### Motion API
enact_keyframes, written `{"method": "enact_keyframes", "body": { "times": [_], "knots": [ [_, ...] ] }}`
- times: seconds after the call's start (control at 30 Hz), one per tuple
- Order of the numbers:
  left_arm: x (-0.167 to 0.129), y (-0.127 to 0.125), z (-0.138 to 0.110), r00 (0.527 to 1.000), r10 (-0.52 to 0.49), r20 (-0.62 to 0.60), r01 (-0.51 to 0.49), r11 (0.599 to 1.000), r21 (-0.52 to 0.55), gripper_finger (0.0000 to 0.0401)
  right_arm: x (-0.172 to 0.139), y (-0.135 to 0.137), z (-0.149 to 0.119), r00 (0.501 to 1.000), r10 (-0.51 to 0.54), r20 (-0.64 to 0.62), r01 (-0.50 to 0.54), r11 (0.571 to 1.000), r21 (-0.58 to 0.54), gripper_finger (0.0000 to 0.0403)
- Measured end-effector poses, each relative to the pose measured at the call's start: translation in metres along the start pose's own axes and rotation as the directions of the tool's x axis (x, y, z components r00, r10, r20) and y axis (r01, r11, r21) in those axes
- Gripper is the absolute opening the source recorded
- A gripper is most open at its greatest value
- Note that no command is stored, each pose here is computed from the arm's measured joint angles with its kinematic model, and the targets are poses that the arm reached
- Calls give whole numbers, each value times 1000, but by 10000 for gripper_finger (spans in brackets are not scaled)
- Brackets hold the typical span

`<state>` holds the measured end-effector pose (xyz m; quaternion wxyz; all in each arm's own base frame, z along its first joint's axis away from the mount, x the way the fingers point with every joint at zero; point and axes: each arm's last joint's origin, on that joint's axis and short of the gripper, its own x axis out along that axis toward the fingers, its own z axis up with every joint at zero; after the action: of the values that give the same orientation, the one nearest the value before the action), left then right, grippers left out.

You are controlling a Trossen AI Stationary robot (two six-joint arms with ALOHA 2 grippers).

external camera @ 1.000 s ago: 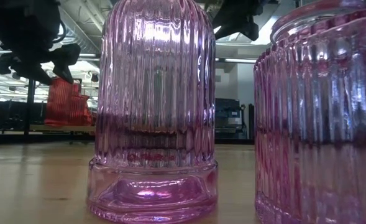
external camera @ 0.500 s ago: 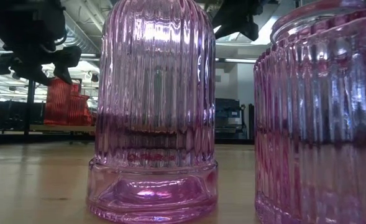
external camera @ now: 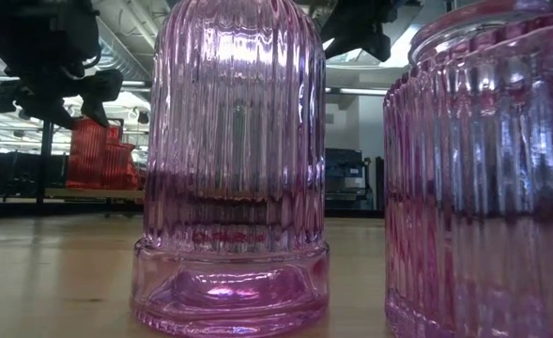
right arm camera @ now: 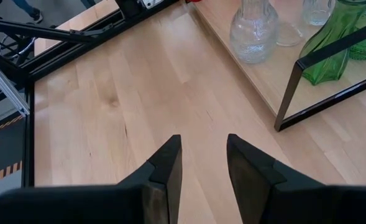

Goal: Sort vases onto shelf
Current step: Put the red vase on the shelf aligned with the other red vases

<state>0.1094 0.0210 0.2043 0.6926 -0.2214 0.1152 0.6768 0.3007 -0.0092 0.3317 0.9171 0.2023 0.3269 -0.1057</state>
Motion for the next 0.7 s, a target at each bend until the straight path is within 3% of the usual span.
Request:
{"method": "enact_keyframes", "body": {
  "times": [0.4,0.7],
  "knots": [
    [2,0,1,1000,15,10,-15,1000,-10,220,0,0,0,1000,2,4,-2,1000,1,111],
    [6,1,3,998,49,27,-47,996,-75,220,0,0,0,1000,9,1,-9,1000,13,111]
  ]
}}
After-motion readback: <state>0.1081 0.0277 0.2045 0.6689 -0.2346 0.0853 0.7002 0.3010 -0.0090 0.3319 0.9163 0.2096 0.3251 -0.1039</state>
